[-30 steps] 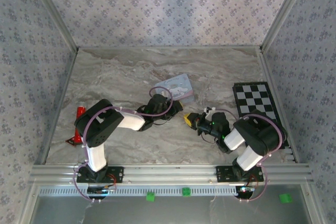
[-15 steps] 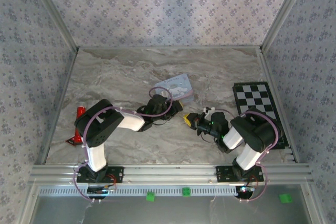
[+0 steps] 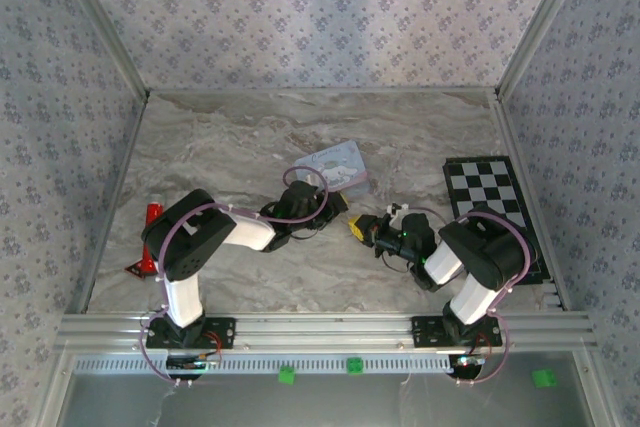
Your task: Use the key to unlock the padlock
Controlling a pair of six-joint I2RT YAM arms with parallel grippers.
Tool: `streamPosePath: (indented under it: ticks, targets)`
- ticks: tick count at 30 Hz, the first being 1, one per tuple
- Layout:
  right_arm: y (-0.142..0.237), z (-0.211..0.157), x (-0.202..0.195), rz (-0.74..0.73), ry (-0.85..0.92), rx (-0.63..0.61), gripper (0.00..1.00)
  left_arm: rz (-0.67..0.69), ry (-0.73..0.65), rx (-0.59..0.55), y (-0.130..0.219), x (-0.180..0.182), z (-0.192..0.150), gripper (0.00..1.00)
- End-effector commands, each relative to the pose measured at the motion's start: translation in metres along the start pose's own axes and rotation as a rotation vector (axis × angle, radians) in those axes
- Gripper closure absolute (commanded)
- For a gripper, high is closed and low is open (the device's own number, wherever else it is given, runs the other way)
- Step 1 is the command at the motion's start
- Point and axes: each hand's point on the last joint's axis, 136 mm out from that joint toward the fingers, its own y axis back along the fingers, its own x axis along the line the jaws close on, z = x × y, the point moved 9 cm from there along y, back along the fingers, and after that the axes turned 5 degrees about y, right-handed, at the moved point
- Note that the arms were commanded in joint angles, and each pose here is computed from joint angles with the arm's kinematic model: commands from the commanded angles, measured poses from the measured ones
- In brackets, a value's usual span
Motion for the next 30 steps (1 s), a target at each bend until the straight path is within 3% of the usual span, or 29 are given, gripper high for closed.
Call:
streamPosePath:
  ticks: [1,30]
  targets:
    - [-0.0050,0.0031,0.0097,0.044,0.033,0.002,1.00,-0.015,0.040,-0.015,0.0058,-0.0031,0.0029,0.92]
    - [-0.0133,0.0071,0.0123,0.049,0.032,-0.001,1.00,-0.040,0.043,0.000,0.0044,-0.0094,-0.0011,0.92]
